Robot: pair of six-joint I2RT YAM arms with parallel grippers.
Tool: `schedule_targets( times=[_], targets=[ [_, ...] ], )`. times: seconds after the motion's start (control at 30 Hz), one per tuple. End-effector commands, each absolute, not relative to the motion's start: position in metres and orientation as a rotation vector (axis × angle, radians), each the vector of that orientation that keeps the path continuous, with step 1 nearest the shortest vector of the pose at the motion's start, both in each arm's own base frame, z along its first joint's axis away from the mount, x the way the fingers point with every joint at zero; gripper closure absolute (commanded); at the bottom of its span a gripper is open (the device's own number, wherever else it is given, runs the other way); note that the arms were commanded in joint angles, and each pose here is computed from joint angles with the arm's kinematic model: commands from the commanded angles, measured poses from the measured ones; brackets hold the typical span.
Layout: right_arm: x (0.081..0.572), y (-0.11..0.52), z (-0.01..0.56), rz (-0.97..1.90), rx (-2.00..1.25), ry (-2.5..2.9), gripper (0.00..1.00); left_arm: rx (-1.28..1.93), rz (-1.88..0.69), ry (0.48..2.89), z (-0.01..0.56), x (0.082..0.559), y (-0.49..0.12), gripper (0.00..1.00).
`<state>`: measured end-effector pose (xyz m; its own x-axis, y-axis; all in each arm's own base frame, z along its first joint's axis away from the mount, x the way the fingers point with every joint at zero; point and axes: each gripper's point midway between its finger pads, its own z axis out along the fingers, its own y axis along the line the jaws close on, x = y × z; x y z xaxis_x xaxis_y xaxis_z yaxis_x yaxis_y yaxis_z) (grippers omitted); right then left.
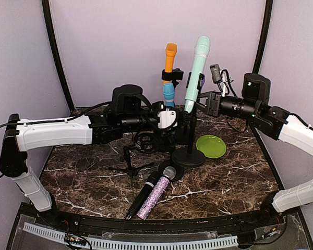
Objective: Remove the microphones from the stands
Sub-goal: Unscrew the knob on the microphone stand.
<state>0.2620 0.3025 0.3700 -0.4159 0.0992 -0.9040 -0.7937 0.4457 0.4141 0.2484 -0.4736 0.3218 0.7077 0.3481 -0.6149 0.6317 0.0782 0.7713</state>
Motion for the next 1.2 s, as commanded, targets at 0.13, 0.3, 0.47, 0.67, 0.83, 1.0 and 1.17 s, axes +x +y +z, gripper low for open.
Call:
schedule_targets(
  times=[0.13,0.3,0.47,0.67,0.83,1.0,1.17],
  targets=[
    [0.247,0.292,0.423,1.121,-0.647,1.445,1.00,1.442,-0.537,0.990,0.342,0.245,-0.475,0.94],
    [0.236,0.290,0.427,1.126,-0.693,1.385,1.00,1.403,-0.688,1.074,0.342,0.241,-0.475,0.95],
    [0.226,0.288,0.428,1.130,-0.731,1.338,1.00,1.313,-0.876,1.163,0.355,0.239,-0.483,0.97],
    [0.220,0.283,0.428,1.115,-0.734,1.308,1.00,1.226,-1.062,1.244,0.364,0.235,-0.489,0.98],
    [0.218,0.279,0.426,1.105,-0.727,1.298,1.00,1.148,-1.196,1.302,0.373,0.235,-0.488,1.00],
    [0.215,0.279,0.428,1.118,-0.733,1.283,1.00,1.077,-1.361,1.358,0.385,0.231,-0.485,1.00],
    [0.220,0.276,0.433,1.122,-0.677,1.295,1.00,1.104,-1.358,1.304,0.390,0.225,-0.481,0.92]
  ],
)
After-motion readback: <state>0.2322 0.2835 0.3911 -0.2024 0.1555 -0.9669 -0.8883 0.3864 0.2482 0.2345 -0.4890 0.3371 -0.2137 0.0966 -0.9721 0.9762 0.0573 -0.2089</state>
